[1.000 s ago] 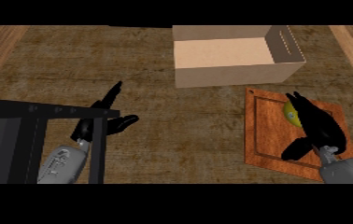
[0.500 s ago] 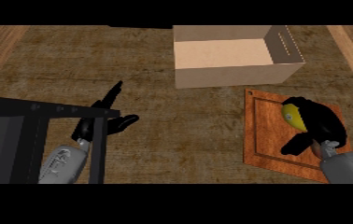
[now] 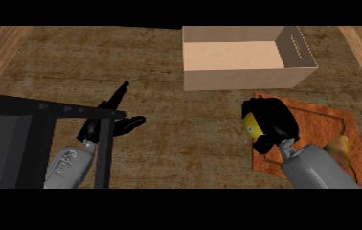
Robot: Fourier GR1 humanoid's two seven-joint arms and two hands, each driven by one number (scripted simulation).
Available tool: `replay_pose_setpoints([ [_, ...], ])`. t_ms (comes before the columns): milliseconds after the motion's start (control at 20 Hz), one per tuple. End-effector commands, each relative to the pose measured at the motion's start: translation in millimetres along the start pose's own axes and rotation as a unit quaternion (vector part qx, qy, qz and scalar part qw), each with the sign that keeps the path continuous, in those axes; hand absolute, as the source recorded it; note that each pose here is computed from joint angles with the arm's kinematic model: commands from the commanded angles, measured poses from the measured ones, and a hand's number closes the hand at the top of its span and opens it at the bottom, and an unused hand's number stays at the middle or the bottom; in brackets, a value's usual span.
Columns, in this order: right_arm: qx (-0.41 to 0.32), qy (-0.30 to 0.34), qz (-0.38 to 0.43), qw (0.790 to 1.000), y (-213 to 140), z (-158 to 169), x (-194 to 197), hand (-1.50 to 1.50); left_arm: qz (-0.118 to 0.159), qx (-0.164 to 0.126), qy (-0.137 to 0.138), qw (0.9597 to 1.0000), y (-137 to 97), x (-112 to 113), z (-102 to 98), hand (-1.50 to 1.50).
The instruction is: Pick the lemon from the cutting board and place it in the cardboard box
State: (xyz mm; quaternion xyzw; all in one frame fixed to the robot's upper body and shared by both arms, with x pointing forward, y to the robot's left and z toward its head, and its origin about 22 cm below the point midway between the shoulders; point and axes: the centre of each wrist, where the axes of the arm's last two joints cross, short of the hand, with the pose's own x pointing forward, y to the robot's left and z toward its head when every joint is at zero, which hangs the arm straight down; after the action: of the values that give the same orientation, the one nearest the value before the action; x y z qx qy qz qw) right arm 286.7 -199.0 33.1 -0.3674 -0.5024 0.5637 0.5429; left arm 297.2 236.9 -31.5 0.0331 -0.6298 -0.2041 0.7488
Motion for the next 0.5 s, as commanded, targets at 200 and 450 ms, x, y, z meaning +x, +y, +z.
replay_pose_setpoints([
  [200, -0.11, -0.088, 0.027, 0.99, -23.6, 2.3, 72.7, 1.5, 0.033, -0.031, -0.114, 0.9924, -21.5, 58.4, -9.5, 0.0],
  [450, -0.152, -0.124, -0.008, 0.98, -53.3, 24.9, 100.7, 1.5, 0.023, -0.022, -0.111, 0.9933, -5.3, 46.7, -6.5, 0.0],
])
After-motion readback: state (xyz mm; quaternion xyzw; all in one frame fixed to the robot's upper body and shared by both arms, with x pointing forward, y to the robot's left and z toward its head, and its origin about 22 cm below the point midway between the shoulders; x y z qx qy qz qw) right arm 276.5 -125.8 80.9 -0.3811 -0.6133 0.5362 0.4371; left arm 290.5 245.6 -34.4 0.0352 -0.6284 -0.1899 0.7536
